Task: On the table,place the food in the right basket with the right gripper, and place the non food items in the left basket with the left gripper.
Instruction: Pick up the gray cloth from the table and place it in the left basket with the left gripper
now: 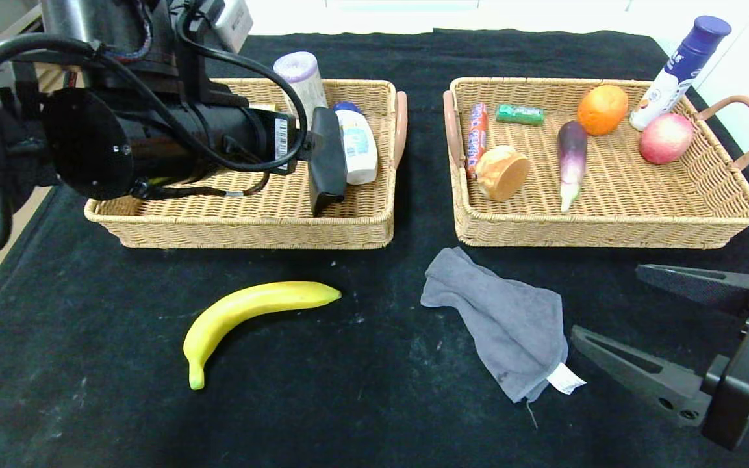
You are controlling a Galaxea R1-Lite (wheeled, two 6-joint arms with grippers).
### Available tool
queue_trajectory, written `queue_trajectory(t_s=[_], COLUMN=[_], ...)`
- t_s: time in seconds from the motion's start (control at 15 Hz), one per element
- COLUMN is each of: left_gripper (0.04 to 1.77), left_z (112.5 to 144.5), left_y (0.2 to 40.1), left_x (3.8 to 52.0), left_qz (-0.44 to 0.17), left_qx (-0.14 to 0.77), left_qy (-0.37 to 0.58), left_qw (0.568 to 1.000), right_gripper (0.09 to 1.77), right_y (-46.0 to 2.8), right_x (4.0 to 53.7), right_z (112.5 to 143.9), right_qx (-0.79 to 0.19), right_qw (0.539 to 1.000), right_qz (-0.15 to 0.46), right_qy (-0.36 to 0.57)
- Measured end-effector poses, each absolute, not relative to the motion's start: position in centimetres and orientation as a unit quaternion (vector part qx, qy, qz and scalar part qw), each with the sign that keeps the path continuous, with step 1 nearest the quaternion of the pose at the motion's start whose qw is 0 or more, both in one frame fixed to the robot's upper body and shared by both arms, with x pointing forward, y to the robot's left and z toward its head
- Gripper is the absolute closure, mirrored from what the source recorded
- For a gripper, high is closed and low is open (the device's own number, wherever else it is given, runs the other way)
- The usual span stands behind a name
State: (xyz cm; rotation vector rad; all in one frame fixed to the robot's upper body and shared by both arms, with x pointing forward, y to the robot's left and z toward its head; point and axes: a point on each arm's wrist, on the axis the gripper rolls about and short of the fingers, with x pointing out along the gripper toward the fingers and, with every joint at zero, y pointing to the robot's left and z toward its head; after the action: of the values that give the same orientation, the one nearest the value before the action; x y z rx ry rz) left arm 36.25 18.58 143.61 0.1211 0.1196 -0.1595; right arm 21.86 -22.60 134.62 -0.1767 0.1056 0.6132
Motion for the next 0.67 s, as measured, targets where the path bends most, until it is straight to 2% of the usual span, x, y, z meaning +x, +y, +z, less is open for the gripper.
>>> queue_trajectory(t_s=[0.67], left_gripper=[0.11], left_z=[142.2], left_y=[15.1], left_x=[30.0], left_qz=[-0.185], left_qx=[0.078], left_qy=[0.074], left_qw=[0.977], right_gripper=[0.15], right_y=[-23.3], right_x=[21.1], right_z=[135.6], right_qx=[-0.082], right_qw=[0.95], right_qz=[0.301], right_qy=[0.027])
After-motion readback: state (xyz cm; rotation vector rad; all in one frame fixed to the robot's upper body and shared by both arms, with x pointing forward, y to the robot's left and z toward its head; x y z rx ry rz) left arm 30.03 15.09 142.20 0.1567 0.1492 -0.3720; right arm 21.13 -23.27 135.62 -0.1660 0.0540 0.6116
